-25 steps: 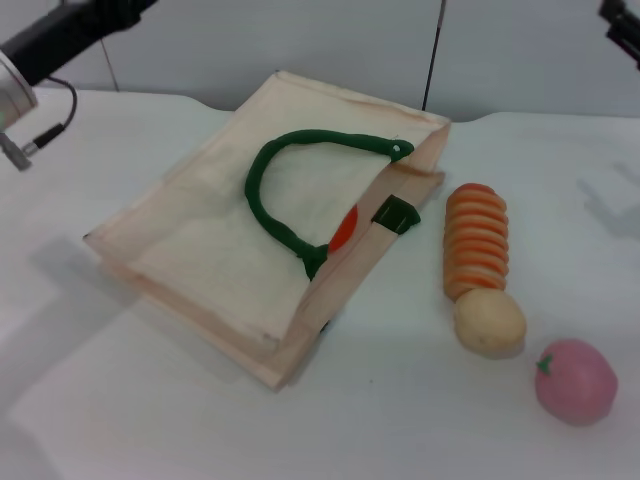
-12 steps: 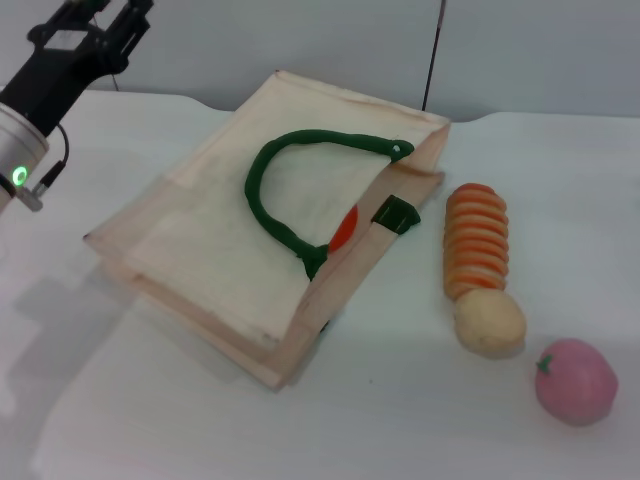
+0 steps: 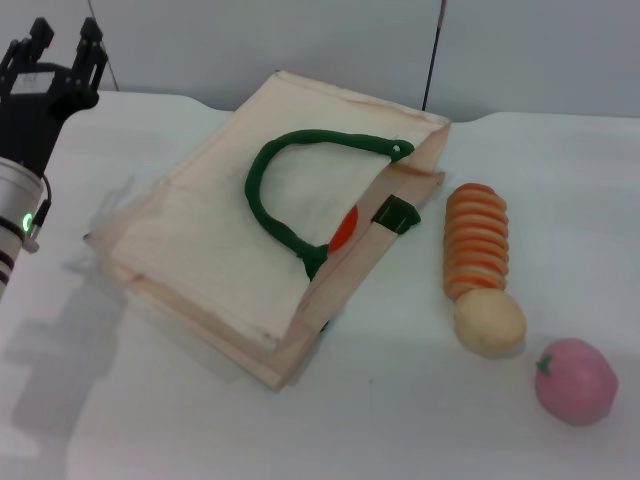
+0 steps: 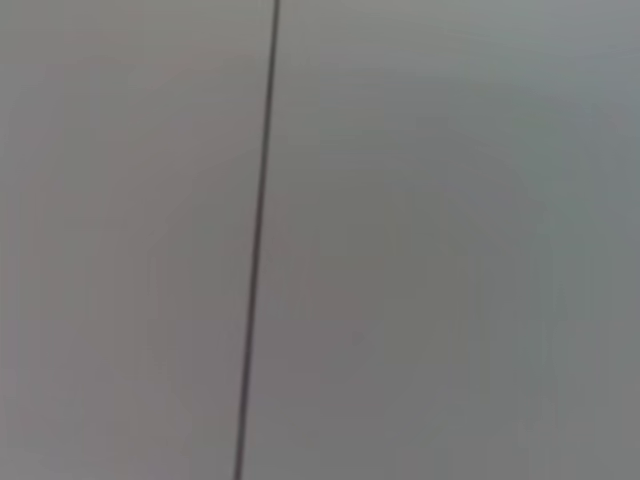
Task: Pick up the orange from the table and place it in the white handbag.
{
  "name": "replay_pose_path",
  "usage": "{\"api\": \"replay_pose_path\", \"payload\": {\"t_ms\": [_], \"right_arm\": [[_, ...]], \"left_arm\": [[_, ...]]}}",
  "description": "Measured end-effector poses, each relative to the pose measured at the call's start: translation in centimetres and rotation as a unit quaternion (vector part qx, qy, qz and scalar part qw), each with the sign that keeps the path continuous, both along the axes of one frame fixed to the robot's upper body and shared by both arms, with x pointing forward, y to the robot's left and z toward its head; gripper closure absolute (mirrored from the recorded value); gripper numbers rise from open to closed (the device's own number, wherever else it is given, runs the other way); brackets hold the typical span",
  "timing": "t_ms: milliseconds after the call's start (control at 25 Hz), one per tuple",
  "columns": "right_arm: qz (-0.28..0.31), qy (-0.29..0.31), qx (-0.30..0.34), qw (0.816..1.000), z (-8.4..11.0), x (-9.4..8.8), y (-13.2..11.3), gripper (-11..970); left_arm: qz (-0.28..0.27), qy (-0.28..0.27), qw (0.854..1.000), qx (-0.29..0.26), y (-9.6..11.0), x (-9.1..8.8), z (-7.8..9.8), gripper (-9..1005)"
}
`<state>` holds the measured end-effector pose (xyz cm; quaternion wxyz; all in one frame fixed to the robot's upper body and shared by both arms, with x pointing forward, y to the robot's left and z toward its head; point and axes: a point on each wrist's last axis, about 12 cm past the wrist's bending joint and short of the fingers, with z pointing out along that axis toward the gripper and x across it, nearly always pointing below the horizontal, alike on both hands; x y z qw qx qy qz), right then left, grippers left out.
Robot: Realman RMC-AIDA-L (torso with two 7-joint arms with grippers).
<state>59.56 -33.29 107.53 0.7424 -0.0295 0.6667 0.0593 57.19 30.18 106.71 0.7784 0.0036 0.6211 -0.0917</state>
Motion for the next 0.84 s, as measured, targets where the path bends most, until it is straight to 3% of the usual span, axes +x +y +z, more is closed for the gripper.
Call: {"api": "replay_pose_path", "payload": {"t_ms": [840], "right_arm": [[-0.028, 0.01, 0.021, 0.999, -0.75, -0.75, -0.8, 305]], "left_arm": [[0.026, 0.006, 1.0, -0.011, 0.45, -0.98, -0.73, 420]]}}
